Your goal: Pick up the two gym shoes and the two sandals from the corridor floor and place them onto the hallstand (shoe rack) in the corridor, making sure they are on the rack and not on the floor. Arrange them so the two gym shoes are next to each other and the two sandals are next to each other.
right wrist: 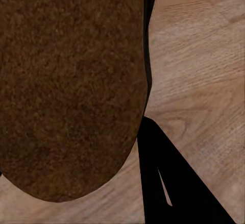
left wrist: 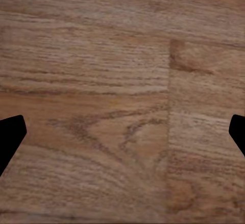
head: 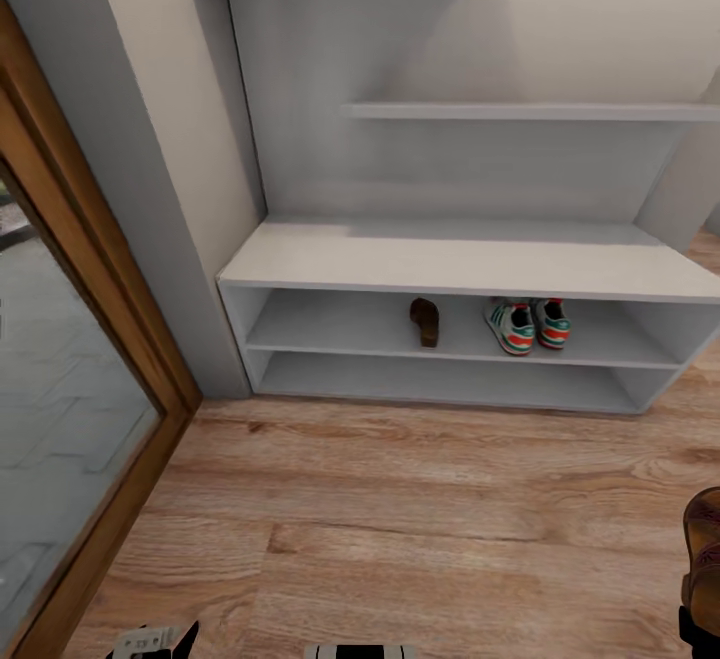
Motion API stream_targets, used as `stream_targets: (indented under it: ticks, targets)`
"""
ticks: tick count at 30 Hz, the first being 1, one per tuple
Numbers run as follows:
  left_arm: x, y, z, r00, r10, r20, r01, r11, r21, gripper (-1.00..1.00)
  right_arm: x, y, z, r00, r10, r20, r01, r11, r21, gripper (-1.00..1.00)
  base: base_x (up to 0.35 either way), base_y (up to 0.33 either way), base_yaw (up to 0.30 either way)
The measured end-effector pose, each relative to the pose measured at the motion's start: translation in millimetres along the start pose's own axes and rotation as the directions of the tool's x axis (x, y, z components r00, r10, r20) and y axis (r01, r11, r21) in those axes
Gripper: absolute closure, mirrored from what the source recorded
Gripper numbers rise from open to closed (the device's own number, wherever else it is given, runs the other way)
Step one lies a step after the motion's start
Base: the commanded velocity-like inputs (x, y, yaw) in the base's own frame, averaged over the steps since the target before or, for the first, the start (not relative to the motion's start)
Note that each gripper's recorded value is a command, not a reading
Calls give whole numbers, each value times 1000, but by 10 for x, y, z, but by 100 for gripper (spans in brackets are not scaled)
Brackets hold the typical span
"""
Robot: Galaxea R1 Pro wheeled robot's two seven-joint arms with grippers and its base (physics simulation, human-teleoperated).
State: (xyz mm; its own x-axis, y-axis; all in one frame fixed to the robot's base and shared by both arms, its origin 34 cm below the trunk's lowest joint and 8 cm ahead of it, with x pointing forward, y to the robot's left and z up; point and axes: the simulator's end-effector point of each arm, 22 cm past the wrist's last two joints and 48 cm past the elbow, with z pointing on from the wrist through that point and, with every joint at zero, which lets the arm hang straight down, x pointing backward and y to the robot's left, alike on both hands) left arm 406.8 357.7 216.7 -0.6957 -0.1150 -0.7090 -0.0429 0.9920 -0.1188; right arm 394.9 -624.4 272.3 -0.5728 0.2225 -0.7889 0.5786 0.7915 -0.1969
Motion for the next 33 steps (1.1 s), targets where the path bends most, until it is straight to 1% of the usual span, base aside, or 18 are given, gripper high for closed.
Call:
stream_targets:
  ticks: [3,8,11,24,25,27,29,30,31,32,33]
  targets:
    - [0,0,0,1000,0,0,0,1000,0,-100,1,2,-1,1000,-1,0,1,1000,-1,100,-1,301,-109]
    - [-4,-2,1,1000,0,1,0,1000,0,-100,-3,2,0,1000,0,1,0,1000,-1,100,0,298,-234]
    - [-5,-2,0,1000,0,1,0,1000,0,-100,-6,0,0,1000,1,1,-1,1000,0,100,0,198,-107]
    - [-6,12,-1,1000,0,1,0,1000,-4,-100,-14,2,1,1000,1,3,-1,1000,-1,100,0,20,-10]
    - [2,8,0,1000,20,-6,-19,1000,3,-100,40,88,-16,1000,3,-4,-3,1000,-14,100,0,0,0]
    - [5,5,1,1000,24,-8,-24,1000,5,-100,50,94,-20,1000,8,-5,-8,1000,-13,100,0,0,0]
    - [-6,-8,4,1000,30,-3,-30,1000,7,-100,135,220,-49,1000,8,-19,-9,999,-31,100,0,0,0]
    - [-29,-10,5,999,35,8,-35,999,8,-100,239,401,-89,999,5,-35,-7,998,-58,100,0,0,0]
    - [-54,-6,3,999,40,19,-40,999,7,-100,397,750,-168,998,-24,-58,17,993,-119,100,0,0,0]
    - [-64,-7,3,999,43,24,-43,999,8,-100,525,1092,-254,995,-66,-71,52,981,-185,100,0,0,0]
    - [-68,-12,2,999,44,27,-45,999,8,-100,618,1352,-333,993,-94,-78,74,970,-231,100,0,0,0]
